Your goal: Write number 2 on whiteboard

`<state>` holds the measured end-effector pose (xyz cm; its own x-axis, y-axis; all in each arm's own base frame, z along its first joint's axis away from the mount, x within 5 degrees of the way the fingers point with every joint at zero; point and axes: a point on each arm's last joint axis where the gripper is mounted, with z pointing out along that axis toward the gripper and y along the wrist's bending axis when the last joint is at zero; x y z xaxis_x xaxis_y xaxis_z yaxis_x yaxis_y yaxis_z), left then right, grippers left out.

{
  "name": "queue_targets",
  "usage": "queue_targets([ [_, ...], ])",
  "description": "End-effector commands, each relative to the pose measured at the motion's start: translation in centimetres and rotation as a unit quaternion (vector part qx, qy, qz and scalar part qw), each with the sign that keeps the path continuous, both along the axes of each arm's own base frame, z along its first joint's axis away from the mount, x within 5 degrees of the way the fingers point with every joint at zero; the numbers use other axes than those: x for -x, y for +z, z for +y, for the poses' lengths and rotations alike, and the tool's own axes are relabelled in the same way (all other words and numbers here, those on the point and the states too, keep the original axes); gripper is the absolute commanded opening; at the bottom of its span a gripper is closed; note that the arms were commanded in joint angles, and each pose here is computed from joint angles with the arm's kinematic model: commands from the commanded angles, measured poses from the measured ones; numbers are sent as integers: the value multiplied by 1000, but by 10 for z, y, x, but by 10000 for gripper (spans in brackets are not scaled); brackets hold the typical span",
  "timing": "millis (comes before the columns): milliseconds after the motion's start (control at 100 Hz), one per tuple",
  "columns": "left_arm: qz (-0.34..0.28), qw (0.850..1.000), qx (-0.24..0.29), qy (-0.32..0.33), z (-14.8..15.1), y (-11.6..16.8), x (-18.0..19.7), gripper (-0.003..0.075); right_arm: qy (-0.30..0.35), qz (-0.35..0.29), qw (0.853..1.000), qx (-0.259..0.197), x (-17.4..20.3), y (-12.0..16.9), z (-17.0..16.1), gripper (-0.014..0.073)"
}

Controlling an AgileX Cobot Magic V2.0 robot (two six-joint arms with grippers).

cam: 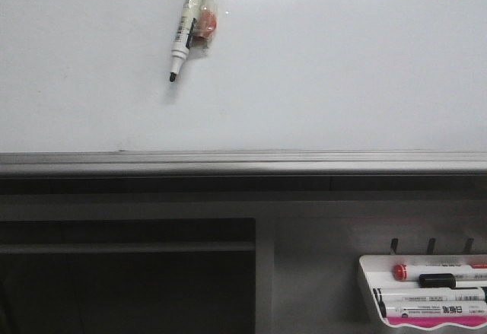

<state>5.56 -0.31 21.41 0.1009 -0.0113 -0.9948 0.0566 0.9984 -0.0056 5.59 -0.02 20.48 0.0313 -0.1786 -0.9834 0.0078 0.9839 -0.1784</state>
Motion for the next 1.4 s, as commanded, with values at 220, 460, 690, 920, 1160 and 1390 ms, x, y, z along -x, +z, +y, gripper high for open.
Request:
queue_targets([
  [220,-45,999,16,4,1,4,3,-20,-3,-34,999,7,0,-1,0,-56],
  [460,-40,995,94,-1,2,4,3,-20,2,-40,993,-108,0,0,-1,-56],
  [690,-38,971,237,-6,5,4,3,-20,6,-47,963,-265,1,1,-2,-56],
  [920,-44,950,309,-28,4,22,7,-20,22,-34,946,-321,2,11,0,-54],
  [1160,66,979,171,-86,-14,68,6,-20,45,66,964,-252,-7,49,10,-54],
  [1390,143,970,92,-175,-32,100,-17,-20,67,175,961,-205,-39,84,17,-55],
])
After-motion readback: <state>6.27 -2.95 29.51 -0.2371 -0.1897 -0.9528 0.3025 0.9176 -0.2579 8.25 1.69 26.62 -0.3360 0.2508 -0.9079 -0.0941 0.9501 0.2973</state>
